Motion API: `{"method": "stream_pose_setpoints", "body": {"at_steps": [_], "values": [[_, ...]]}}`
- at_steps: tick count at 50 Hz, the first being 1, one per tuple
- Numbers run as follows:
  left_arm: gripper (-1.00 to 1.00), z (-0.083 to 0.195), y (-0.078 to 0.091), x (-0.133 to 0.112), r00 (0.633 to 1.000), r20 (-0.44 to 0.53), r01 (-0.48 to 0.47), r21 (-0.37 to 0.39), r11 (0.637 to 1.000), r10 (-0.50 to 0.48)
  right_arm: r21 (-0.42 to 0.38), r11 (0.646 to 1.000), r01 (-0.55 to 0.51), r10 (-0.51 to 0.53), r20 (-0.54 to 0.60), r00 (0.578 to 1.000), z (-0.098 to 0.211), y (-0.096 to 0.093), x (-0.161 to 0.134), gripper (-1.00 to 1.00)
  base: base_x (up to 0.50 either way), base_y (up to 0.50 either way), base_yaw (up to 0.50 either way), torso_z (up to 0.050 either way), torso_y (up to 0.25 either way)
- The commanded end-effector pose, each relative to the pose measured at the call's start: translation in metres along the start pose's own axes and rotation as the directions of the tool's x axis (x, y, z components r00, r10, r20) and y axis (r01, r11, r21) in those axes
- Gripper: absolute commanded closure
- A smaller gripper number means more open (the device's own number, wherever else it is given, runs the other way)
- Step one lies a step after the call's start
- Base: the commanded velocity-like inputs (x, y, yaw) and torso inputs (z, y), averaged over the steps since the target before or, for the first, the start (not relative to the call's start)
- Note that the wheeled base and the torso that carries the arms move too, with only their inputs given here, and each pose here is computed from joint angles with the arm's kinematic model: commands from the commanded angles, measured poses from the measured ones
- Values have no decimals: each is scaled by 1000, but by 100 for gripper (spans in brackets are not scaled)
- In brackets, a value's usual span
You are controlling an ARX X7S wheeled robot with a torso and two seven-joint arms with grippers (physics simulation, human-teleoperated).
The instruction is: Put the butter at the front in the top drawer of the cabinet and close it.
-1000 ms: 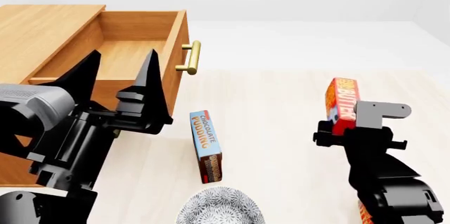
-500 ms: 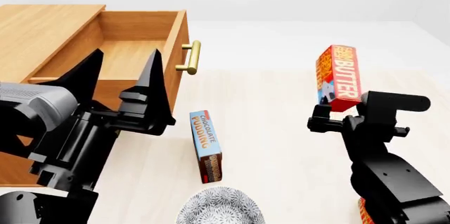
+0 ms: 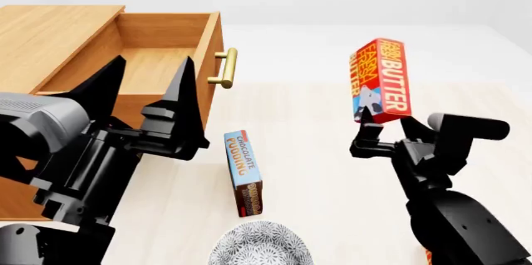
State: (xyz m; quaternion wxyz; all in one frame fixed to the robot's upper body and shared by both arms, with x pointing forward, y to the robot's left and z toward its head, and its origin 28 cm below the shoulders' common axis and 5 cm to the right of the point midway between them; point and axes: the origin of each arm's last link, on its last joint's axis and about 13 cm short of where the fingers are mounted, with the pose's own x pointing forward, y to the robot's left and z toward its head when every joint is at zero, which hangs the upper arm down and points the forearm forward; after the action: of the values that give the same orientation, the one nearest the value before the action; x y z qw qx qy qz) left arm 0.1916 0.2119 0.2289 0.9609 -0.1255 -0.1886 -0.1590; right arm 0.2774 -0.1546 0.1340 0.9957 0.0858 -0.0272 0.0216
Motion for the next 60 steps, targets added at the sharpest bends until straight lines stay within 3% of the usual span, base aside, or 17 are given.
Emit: {"method": "stream_pose_setpoints", "body": {"at_steps": [1,16,26,36,60], "values": [[-100,2,0,0,1000,-17,18,-34,999,-19,51,993,-108,104,74,992,7,3,-4,100,0,0,0,0,0],[-100,4,0,-2,996,-56,70,-109,992,-76,150,959,-239,222,122,967,6,9,-9,100,0,0,0,0,1],[-100,7,0,-4,990,-70,104,-201,974,-120,210,921,-328,297,165,940,3,17,-8,100,0,0,0,1,1],[-100,11,-2,-5,983,-74,141,-275,951,-167,284,858,-427,378,213,901,-1,28,-1,100,0,0,0,0,2],[-100,11,-1,-6,969,-85,179,-400,899,-230,345,709,-615,548,280,788,-4,39,-5,100,0,0,0,0,1]]}}
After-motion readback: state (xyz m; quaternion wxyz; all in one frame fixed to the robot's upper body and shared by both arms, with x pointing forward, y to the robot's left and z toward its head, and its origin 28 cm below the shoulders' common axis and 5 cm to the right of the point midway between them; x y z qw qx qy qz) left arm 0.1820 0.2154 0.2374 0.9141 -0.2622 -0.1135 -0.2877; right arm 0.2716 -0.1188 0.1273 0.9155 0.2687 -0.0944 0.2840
